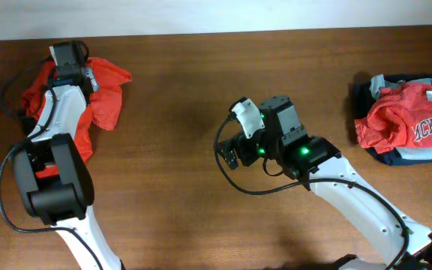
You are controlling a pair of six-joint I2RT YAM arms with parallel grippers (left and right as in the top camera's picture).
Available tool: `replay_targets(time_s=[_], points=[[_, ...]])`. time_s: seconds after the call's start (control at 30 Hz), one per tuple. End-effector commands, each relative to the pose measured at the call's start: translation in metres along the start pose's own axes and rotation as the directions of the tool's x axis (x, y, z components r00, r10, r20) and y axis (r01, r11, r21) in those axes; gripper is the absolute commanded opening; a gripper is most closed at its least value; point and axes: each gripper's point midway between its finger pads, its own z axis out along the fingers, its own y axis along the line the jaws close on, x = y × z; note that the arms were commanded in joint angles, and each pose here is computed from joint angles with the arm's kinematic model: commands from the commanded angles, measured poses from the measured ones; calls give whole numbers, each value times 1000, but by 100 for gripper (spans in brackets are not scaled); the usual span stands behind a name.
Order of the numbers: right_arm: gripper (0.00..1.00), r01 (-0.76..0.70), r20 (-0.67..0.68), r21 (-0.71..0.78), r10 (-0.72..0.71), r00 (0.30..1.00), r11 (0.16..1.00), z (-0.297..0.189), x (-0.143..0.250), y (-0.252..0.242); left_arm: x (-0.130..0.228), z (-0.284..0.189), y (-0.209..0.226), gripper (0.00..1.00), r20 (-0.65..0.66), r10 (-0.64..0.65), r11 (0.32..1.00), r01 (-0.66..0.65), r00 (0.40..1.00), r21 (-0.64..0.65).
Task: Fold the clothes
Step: 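Reach the left gripper to the orange shirt and grasp it, then lift the orange shirt with the left gripper, shaking it loose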
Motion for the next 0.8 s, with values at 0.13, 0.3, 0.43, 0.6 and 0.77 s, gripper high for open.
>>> replay_targets(time_s=[0.13, 0.3, 0.43, 0.6, 0.77], points=[[99, 2, 23, 8, -2, 1000, 1000, 0, -10, 0, -42, -40, 14, 1, 48, -17, 1000, 18, 999, -21], [99, 10, 47, 8, -10, 999, 1000, 0, -16, 1, -86, -105, 24, 1, 110, -34, 999, 33, 993, 12], [100, -3, 63, 8, 3, 998, 1000, 0, -20, 0, -115, -167, 22, 1, 187, -54, 995, 37, 981, 95], [99, -100, 94, 26, 97, 991, 995, -4, -26, -13, -139, -250, 16, 0, 303, -86, 976, 19, 949, 218], [99, -190, 121, 18, 187, 975, 982, -12, -30, -33, -150, -329, 7, 0, 424, -118, 954, -15, 898, 299]])
